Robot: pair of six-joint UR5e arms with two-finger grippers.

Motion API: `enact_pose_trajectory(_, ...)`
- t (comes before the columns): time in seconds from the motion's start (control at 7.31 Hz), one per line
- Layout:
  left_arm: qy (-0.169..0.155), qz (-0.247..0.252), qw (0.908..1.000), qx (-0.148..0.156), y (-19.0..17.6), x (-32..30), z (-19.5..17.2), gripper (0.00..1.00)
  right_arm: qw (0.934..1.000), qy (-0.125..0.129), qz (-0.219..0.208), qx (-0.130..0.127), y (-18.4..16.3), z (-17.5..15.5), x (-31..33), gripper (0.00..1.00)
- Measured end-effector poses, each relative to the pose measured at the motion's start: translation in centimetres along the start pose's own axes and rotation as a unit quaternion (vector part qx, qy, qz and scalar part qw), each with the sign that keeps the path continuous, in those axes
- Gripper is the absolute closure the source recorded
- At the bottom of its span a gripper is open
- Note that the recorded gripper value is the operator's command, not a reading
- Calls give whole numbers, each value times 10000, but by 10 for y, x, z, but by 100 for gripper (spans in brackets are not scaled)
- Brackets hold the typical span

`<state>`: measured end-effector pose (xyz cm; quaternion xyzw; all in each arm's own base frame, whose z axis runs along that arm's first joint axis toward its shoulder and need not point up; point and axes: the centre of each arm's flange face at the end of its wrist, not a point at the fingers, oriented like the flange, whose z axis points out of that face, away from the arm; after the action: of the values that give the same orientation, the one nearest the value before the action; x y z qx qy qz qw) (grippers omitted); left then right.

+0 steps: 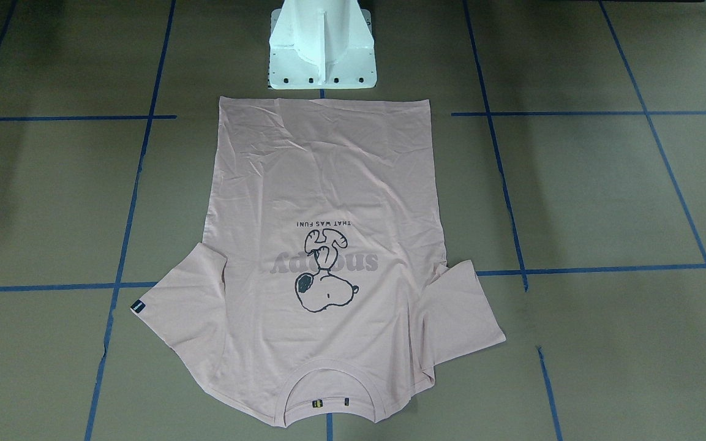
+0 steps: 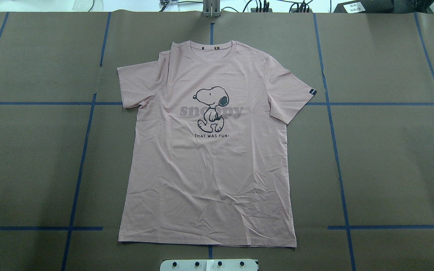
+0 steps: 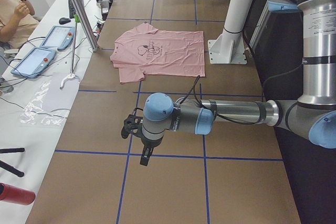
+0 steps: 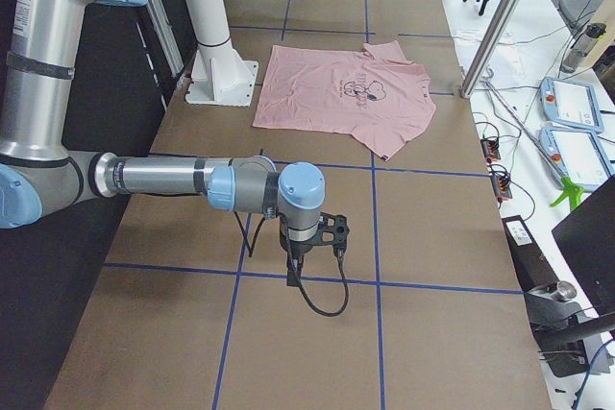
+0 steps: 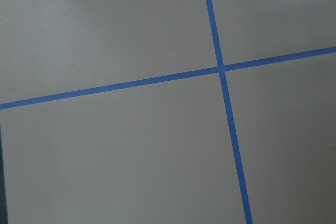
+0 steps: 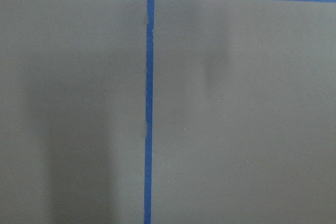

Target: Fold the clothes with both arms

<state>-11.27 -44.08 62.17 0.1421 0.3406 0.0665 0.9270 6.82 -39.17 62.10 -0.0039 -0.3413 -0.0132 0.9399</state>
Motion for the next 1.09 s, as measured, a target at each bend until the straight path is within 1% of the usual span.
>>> enact_pose_trajectory(0.27, -29, 146, 9998, 163, -5, 4, -4, 0, 9985, -29, -386, 386, -37, -34, -34, 0)
enact_pose_trajectory(0.41, -35, 278, 9991, 318, -11, 7, -6, 0, 9968, -20, -572, 563, -59, -50, -51, 0)
enact_pose_trajectory(0.55, -80, 563, 9964, 625, -24, 14, -15, 0, 9944, -9, -748, 745, -83, -66, -67, 0)
enact_pose_trajectory(0.68, -168, 1016, 9884, 1120, -50, 22, -29, 0, 9925, -19, -868, 862, -101, -77, -79, 0)
enact_pose_trajectory(0.82, -237, 1484, 9751, 1631, -87, 28, -39, 0, 9913, -167, -938, 909, -115, -79, -85, 0)
enact_pose_trajectory(0.96, -182, 1678, 9664, 1936, -123, 35, -40, 0, 9889, -502, -1027, 945, -129, -73, -87, 0)
enact_pose_trajectory(1.09, 75, 1564, 9664, 2038, -152, 59, -31, 0, 9847, -761, -1168, 1045, -140, -66, -92, 0)
